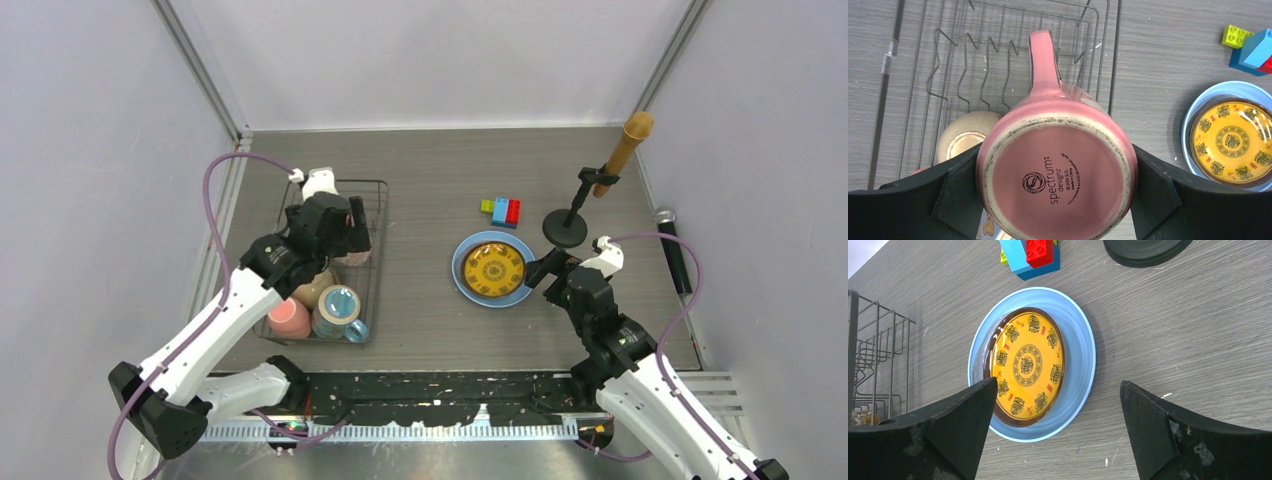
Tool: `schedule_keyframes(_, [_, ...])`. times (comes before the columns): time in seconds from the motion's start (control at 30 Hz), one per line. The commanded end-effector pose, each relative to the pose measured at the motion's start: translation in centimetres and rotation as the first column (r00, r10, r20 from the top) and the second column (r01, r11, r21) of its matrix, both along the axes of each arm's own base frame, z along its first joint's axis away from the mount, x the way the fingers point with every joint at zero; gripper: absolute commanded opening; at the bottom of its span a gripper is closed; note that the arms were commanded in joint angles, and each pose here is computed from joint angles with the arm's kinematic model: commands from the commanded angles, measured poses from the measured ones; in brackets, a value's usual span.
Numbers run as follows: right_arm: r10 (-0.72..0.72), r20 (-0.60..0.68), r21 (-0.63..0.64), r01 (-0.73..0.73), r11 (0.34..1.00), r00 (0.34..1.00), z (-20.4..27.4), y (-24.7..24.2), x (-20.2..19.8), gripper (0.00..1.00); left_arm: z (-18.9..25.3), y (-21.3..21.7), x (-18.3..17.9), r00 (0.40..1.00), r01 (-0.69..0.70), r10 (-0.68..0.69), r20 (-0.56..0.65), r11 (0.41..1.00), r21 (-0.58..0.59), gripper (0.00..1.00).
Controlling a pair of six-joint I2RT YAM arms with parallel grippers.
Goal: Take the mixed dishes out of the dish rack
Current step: Pick up the cup from the dish rack.
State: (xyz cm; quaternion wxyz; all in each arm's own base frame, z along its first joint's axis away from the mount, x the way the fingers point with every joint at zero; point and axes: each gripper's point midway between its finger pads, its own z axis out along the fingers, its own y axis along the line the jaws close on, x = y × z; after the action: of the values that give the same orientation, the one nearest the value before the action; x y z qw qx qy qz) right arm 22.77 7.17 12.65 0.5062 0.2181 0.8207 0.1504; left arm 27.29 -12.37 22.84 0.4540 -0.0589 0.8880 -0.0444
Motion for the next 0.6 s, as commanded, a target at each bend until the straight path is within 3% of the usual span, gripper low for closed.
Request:
schedule_keyframes(0.0, [-0.012,0.051,0.016,0.011,1.000,0.999,1.1,-0.1,0.5,1.00,6.1,1.1,0.6,0.976,-0.053,0.075,0.204,0.992,-0.110,0.12])
schedule_keyframes(0.33, [0.058,0.094,0.066,-0.064,0.996,0.994,2.3,1.5,0.6,1.00,8.2,2.4,-2.0,0.952,-0.019,0.084,0.294,0.976,-0.217,0.01])
schedule_keyframes(0.57, [0.137,0.163,0.145,-0.161,0.976,0.977,4.3,3.5,0.5,1.00,8.9,-1.0,-3.7,0.933,0.208,-0.094,0.346,0.928,-0.309,0.00])
